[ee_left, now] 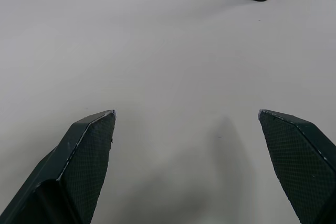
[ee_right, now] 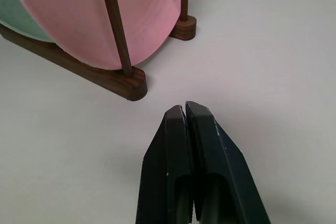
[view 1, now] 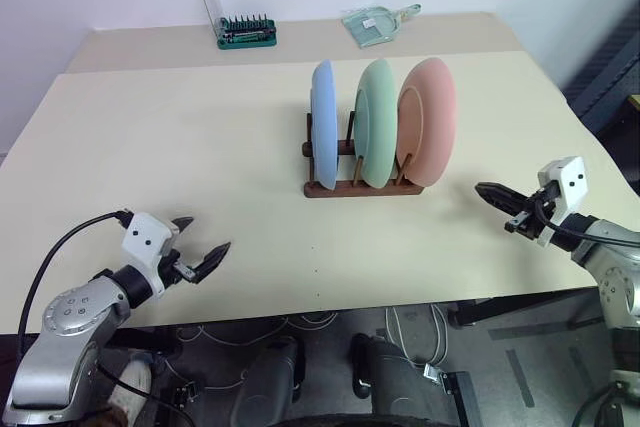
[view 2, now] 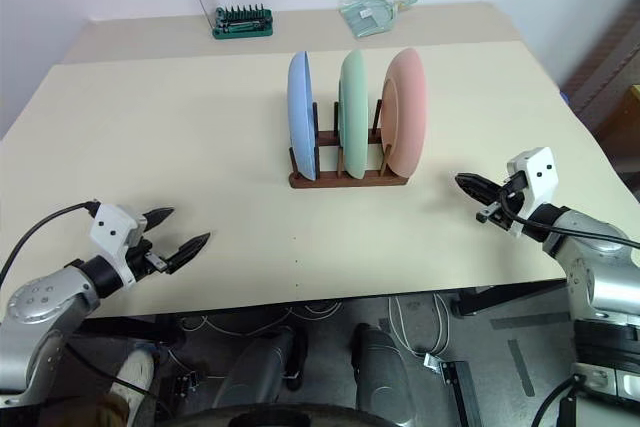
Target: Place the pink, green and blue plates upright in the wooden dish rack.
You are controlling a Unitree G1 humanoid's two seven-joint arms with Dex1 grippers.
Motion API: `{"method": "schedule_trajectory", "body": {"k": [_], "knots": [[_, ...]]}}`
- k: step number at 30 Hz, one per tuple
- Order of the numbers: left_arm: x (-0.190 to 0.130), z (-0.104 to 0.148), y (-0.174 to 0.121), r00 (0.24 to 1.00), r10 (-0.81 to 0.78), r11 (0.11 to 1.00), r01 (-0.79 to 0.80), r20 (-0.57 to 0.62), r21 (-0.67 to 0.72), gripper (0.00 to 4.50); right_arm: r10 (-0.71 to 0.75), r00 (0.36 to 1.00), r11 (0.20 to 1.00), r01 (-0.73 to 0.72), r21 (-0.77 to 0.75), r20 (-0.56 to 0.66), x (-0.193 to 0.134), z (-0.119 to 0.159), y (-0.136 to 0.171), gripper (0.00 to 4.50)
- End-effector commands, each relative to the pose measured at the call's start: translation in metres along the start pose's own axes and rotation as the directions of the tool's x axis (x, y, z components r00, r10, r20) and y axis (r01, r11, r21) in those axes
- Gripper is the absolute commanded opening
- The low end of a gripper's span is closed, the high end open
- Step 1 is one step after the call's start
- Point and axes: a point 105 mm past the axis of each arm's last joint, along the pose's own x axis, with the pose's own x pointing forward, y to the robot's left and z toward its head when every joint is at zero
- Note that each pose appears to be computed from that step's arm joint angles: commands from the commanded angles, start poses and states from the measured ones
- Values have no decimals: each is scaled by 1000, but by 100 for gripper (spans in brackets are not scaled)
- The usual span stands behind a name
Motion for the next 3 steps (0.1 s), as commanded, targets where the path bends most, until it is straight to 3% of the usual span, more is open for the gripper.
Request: {"method": "schedule_trajectory", "body": {"k": [1,3], "knots": [[-1,8,-3,1000,6,1000,-6,30,15,450,8,999,999,-7,-31,36,1,15,-1,4],[-1,7,-5,1000,7,1000,-8,28,12,450,4,999,999,-3,-32,38,2,17,-2,4]]}}
